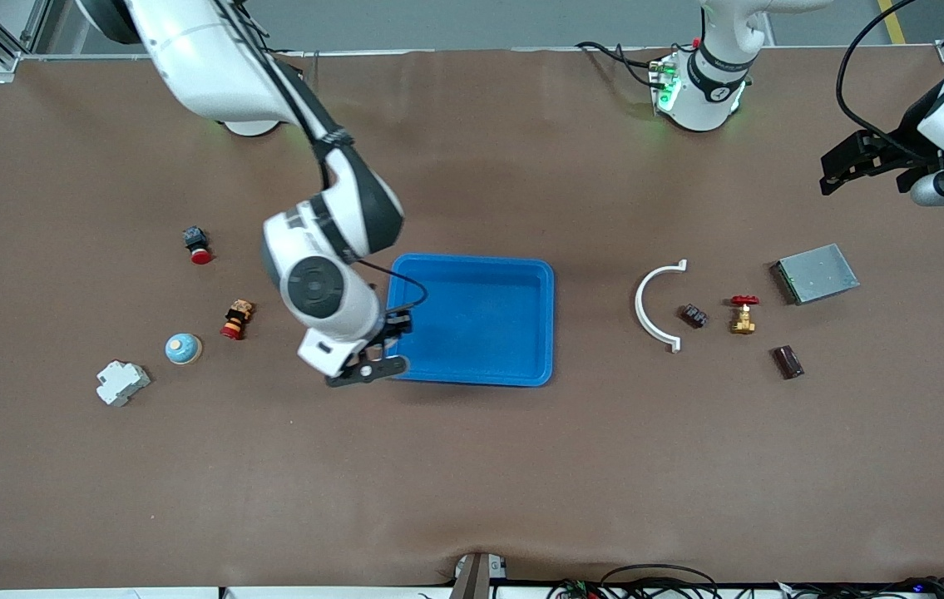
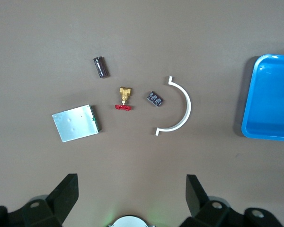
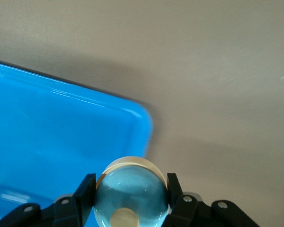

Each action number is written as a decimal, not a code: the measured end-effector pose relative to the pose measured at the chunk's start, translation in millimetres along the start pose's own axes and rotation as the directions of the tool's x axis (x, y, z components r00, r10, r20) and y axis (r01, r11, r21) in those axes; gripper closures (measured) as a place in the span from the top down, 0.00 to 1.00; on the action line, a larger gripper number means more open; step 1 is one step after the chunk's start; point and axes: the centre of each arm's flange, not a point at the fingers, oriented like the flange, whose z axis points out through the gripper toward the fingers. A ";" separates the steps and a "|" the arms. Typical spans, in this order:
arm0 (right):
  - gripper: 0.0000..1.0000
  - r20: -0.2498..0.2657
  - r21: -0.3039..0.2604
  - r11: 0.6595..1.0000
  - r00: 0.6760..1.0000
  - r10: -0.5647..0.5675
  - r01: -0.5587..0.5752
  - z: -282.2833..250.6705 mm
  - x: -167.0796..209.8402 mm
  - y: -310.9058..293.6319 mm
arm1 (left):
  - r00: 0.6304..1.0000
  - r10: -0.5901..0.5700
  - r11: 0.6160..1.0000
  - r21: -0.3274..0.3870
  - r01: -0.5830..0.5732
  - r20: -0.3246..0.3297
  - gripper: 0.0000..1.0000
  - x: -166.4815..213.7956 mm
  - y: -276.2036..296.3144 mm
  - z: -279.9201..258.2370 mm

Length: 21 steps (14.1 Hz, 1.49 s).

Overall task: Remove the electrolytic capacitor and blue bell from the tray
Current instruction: 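Carry the bell out of the tray toward the white block with the right gripper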

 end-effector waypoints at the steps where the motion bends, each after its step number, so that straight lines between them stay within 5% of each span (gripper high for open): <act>1: 0.66 0.004 0.003 0.999 0.999 -0.047 0.047 -13.3 0.5 24.2 | 1.000 0.000 1.000 0.000 0.000 0.000 1.00 0.0 0.0 0.1; 5: 0.66 0.032 0.011 0.973 0.973 -0.231 0.230 -28.4 2.5 121.7 | 1.000 -0.001 1.000 0.001 0.001 0.005 1.00 0.0 -0.3 2.5; 8: 0.66 0.063 -0.036 0.944 0.944 -0.325 0.327 -25.0 0.2 168.0 | 1.000 0.000 1.000 0.001 0.000 0.007 1.00 -0.4 -0.2 3.0; 11: 0.66 0.073 -0.042 0.930 0.929 -0.362 0.365 -8.3 -3.7 186.9 | 1.000 0.001 1.000 0.001 -0.001 0.006 1.00 -0.7 0.4 2.6; 16: 0.66 -0.001 -0.074 0.922 0.925 -0.381 0.380 49.0 -29.5 203.3 | 1.000 0.000 1.000 0.003 0.000 0.005 1.00 -0.7 0.0 2.6; 21: 0.65 0.037 -0.049 0.918 0.919 -0.392 0.393 75.3 -55.7 197.4 | 1.000 0.002 1.000 0.018 -0.002 -0.003 1.00 2.3 0.0 4.1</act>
